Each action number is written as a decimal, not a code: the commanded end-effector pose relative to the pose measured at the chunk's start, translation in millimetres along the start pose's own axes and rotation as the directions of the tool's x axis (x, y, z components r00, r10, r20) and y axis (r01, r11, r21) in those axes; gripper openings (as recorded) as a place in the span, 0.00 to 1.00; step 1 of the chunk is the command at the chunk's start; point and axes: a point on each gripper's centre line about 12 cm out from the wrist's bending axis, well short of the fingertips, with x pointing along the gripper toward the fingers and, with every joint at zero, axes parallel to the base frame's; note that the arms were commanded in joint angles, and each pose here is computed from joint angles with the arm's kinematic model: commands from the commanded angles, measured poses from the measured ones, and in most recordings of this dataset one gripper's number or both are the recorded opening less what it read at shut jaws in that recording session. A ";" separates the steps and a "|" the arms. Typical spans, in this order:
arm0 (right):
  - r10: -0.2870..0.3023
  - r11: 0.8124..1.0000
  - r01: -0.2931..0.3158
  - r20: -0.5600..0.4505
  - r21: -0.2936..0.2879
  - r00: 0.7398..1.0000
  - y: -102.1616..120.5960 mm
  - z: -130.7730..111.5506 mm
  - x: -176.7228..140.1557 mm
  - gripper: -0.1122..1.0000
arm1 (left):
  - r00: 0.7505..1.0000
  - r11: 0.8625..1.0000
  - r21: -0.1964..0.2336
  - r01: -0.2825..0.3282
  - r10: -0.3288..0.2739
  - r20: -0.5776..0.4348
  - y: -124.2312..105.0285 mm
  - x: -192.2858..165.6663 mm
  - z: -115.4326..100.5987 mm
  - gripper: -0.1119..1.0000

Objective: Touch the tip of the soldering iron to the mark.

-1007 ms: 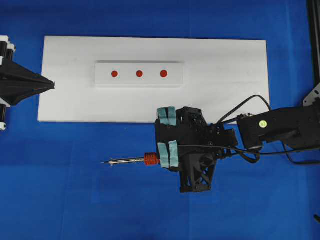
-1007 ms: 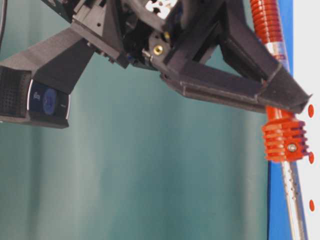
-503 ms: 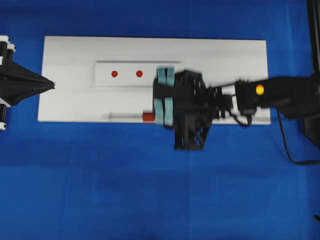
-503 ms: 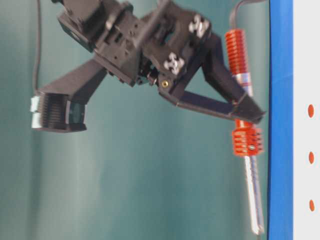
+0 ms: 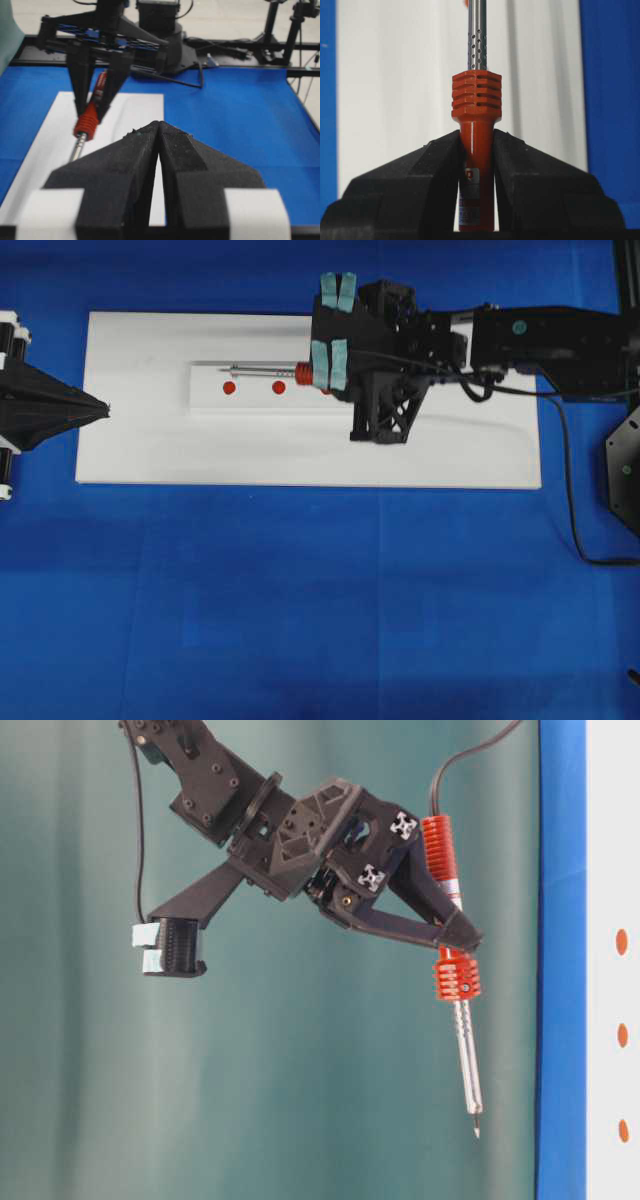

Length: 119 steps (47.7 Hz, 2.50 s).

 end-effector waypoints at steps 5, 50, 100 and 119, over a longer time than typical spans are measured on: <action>-0.024 1.000 0.024 0.062 0.001 0.998 -14.3 16.9 -15.6 0.16 | 1.000 1.000 -0.001 -0.001 0.001 0.015 0.2 1.3 4.2 0.12; -0.029 1.000 0.029 -0.194 -0.005 0.981 -12.7 -1.5 -15.4 0.16 | 1.000 1.000 0.000 -0.001 0.001 0.015 0.2 1.3 4.2 0.12; -0.013 1.000 0.011 -0.177 -0.012 0.984 -5.8 0.8 26.4 0.16 | 1.000 1.000 0.000 -0.001 0.001 0.015 0.2 1.3 4.2 0.12; -0.007 1.000 0.004 -0.193 -0.018 0.981 -1.6 0.0 53.2 0.16 | 1.000 1.000 0.000 -0.001 0.001 0.015 0.2 1.3 4.2 0.12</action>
